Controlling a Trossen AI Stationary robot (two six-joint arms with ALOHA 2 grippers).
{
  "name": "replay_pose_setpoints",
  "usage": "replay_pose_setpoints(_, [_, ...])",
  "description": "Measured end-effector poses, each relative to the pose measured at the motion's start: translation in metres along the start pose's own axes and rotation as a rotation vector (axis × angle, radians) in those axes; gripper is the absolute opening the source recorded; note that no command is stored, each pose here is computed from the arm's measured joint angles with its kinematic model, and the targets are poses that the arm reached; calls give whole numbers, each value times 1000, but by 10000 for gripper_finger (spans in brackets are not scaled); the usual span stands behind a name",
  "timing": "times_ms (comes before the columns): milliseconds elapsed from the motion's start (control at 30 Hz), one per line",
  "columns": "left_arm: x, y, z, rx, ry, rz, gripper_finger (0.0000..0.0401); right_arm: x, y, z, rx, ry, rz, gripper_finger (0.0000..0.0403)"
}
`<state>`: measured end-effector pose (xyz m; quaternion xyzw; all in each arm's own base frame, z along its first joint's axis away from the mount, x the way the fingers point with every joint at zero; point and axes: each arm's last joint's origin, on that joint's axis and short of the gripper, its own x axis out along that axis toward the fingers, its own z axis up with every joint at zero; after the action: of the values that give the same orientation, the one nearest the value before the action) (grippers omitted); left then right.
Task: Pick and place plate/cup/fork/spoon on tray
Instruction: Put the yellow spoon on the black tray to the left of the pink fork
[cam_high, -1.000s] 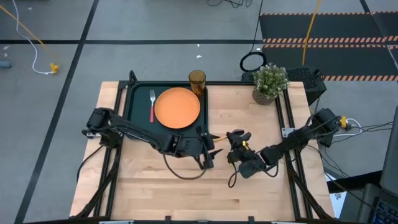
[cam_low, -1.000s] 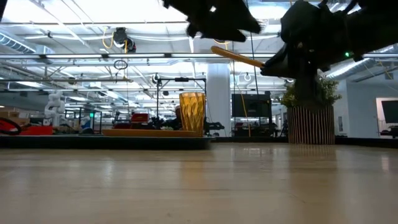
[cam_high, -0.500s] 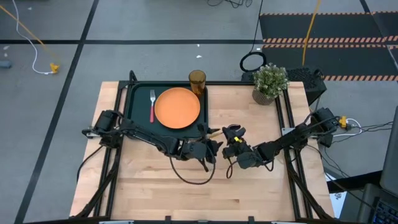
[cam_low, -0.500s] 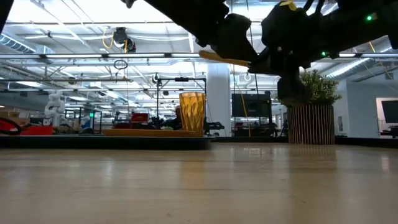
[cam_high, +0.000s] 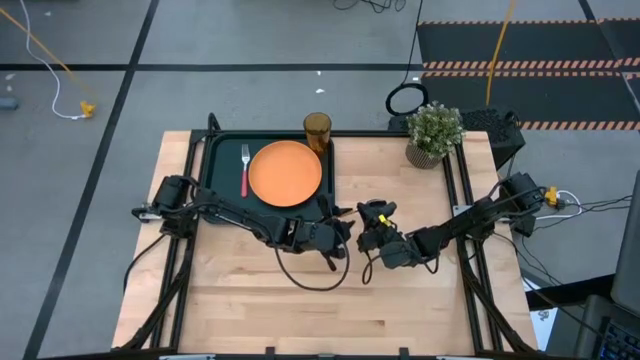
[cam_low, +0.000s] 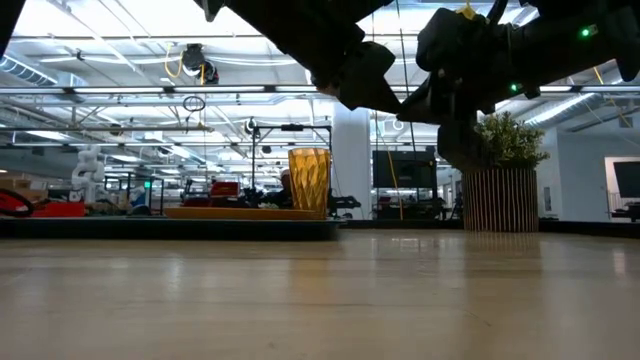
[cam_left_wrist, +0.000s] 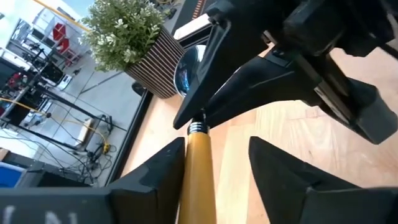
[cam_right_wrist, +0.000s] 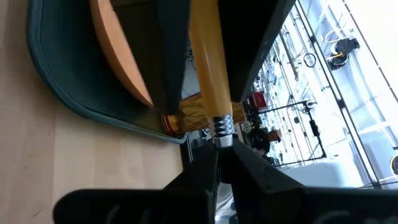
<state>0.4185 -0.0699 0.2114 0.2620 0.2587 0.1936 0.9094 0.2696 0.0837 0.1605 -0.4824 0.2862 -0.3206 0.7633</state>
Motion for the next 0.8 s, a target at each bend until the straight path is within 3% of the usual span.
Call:
replay_pose_setpoints(200, [3, 3, -1, -20, 2, -6, 153, 0, 1, 1, 13, -27, 25, 10])
replay_pose_setpoints(567, [5, 5, -4, -21, 21, -8, 173, -1, 1, 2, 26, -51, 50, 10])
replay_pose_setpoints(800, [7, 7, -6, -45, 35, -7, 134, -1, 2, 2, 25, -56, 56, 10])
